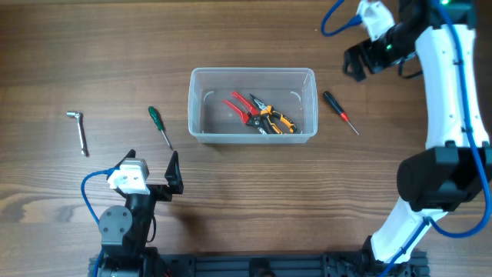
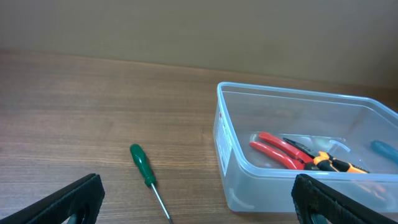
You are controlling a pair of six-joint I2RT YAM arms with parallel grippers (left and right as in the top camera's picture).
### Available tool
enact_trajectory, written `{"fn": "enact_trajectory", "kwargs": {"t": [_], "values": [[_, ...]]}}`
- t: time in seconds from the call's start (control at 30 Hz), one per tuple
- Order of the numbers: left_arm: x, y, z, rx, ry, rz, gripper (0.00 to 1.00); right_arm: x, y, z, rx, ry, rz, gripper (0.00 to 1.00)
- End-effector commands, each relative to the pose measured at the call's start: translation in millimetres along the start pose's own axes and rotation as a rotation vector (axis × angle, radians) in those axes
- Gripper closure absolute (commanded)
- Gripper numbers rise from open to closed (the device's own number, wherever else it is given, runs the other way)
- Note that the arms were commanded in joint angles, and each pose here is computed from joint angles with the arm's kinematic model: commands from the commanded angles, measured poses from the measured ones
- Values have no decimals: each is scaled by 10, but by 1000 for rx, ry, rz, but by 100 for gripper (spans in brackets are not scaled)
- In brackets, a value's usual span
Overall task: Pack container
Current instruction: 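Move the right gripper right over the black-handled screwdriver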
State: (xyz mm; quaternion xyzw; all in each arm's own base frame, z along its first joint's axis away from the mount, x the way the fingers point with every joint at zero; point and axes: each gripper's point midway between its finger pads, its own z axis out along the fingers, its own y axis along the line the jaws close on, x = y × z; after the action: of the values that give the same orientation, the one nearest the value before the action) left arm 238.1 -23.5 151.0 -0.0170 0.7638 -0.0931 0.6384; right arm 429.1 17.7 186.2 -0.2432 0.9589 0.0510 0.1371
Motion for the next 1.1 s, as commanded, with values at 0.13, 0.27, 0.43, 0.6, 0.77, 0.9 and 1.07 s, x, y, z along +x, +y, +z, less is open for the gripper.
{"fn": "enact_trajectory", "kwargs": {"t": [0.13, 0.27, 0.43, 0.6, 0.77, 0.9, 1.07], "values": [[25, -43, 6, 24, 5, -4, 0, 438, 37, 732, -34, 148, -6, 0], [25, -43, 6, 24, 5, -4, 0, 520, 27, 923, -31, 158, -38, 0], [25, -43, 6, 24, 5, -4, 0, 605, -24, 1083, -4, 178, -40, 0], [25, -43, 6, 24, 5, -4, 0, 688, -40, 1195, 13, 192, -31, 0], [25, -43, 6, 24, 5, -5, 0, 743, -26, 1274, 13, 197, -4, 0], [25, -42, 6, 24, 5, -4, 0, 707, -49, 1294, 23, 182, 19, 0], [25, -43, 6, 24, 5, -4, 0, 764, -31, 1524, 18, 229, 4, 0]]}}
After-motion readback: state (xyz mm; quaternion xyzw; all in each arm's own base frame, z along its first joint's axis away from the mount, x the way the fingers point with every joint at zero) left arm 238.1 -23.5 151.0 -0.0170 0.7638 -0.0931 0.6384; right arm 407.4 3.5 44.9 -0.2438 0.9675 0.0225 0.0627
